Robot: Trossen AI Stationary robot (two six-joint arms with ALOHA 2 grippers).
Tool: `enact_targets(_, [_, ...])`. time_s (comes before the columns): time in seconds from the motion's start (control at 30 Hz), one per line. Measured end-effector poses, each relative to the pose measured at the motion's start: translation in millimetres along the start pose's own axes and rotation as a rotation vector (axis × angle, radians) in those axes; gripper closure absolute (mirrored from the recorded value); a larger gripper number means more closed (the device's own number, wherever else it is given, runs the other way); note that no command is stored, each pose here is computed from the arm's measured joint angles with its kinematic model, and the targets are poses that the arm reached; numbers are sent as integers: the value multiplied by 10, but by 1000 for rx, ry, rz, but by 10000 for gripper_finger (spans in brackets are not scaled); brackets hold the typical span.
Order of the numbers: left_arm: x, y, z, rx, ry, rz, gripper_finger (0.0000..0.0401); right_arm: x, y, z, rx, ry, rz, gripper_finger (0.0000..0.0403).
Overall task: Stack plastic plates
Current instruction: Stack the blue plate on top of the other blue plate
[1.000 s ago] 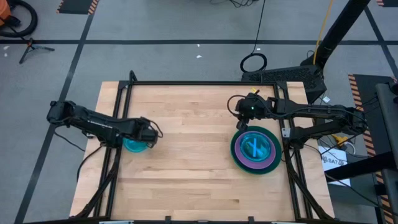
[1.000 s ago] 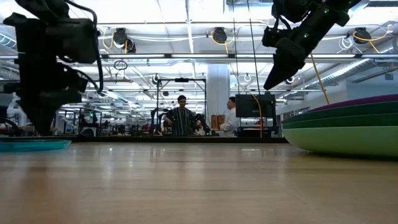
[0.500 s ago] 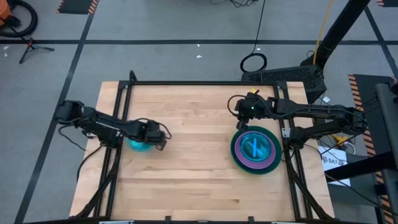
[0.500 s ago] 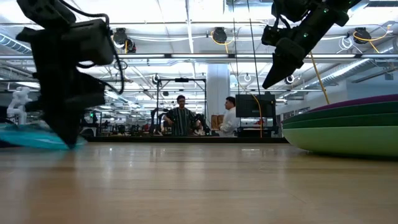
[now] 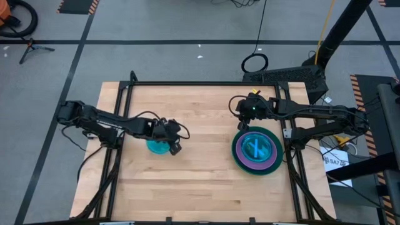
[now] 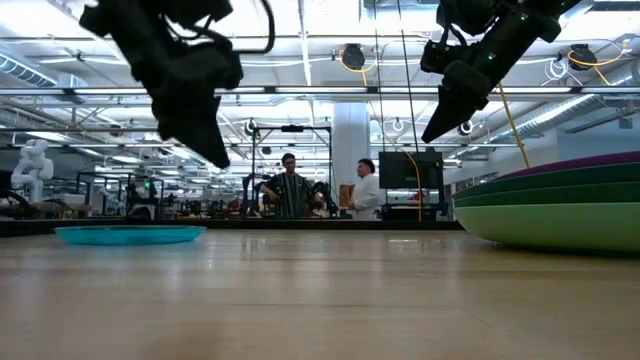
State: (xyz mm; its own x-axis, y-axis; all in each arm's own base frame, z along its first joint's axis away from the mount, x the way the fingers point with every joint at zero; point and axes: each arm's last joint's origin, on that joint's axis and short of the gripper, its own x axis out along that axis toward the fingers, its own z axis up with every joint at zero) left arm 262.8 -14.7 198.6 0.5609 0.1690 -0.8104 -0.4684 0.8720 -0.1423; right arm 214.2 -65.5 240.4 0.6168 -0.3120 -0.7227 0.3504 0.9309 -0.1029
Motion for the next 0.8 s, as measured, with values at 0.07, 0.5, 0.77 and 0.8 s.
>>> enact_targets(0.07, [-63,-5,47,137,57,-12,400,0,0,0,0,0,0,287])
enact_targets(0.5, [-80,731,110,379,393,-69,400,0,0,0,0,0,0,287])
enact_targets(0.77, [-76,1131,195,309,392,-6,385,0,0,0,0,0,0,287])
enact_targets(0.8, [-83,1150,182,312,409,-7,375,0,0,0,0,0,0,287])
